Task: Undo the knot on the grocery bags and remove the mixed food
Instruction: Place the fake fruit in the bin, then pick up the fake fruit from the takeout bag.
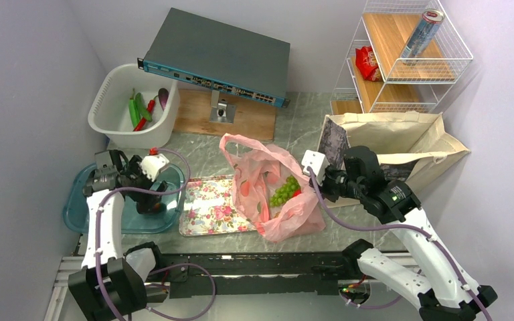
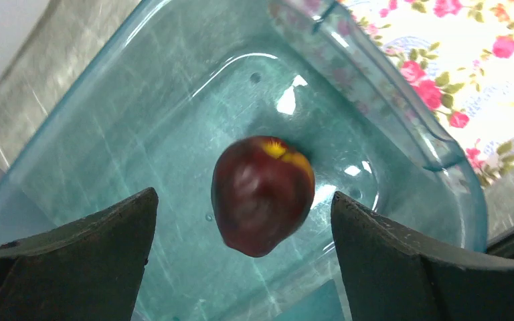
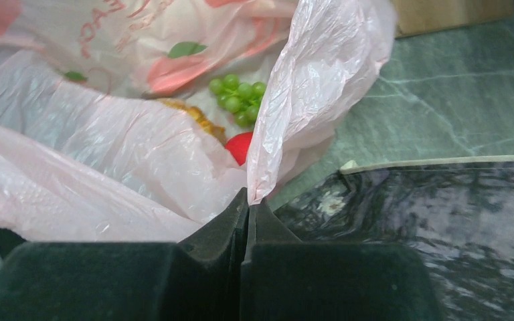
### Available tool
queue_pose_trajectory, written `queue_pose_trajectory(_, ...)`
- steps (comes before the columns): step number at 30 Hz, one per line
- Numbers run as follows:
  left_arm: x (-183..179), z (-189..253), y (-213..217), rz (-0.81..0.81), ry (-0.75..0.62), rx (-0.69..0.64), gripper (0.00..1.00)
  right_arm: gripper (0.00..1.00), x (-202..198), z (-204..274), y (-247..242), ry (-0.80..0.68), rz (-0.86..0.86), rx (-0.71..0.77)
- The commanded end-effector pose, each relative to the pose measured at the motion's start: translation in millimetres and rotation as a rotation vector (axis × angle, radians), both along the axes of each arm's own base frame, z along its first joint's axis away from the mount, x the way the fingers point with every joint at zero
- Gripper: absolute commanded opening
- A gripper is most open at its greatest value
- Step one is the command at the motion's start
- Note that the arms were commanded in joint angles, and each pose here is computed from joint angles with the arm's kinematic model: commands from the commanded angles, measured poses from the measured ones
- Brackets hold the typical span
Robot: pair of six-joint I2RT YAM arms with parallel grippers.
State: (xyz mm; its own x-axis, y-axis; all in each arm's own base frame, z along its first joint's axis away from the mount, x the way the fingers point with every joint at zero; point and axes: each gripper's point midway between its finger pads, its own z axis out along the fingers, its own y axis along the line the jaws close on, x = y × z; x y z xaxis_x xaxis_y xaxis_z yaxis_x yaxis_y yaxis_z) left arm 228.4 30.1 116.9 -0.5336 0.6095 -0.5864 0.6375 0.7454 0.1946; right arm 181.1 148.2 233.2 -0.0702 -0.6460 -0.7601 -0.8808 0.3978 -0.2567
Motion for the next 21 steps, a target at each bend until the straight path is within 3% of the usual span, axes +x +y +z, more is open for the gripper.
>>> queue_pose_trajectory(1, 1.0, 46.5, -31.5, -0.29, -0.182, -0.009, 0.99, 0.0, -34.7, -7.4, -3.1, 0.083, 0.143, -0.052)
queue_pose_trajectory(9, -33.8, 156.1, -158.9, -0.754, -0.473, -0.244, 0.99, 0.0, -49.9, -31.2, -4.3, 0.168, 0.211, -0.134)
queue_pose_trajectory(13, -55.7, 189.6, -230.6, -0.927, -0.488, -0.4, 0.81, 0.0, -46.1, -31.6, -2.8, 0.172, 0.19, -0.141)
queue_pose_trajectory(17, -73.8, 174.6, -293.7, -1.119, -0.429, -0.409, 0.58, 0.0, -40.3, -17.0, -0.1, 0.141, 0.156, -0.105)
queue_pose_trajectory(21, -75.5, 124.6, -345.3, -1.225, -0.342, -0.36, 0.56, 0.0, -45.6, -15.1, -3.8, 0.174, 0.134, -0.108)
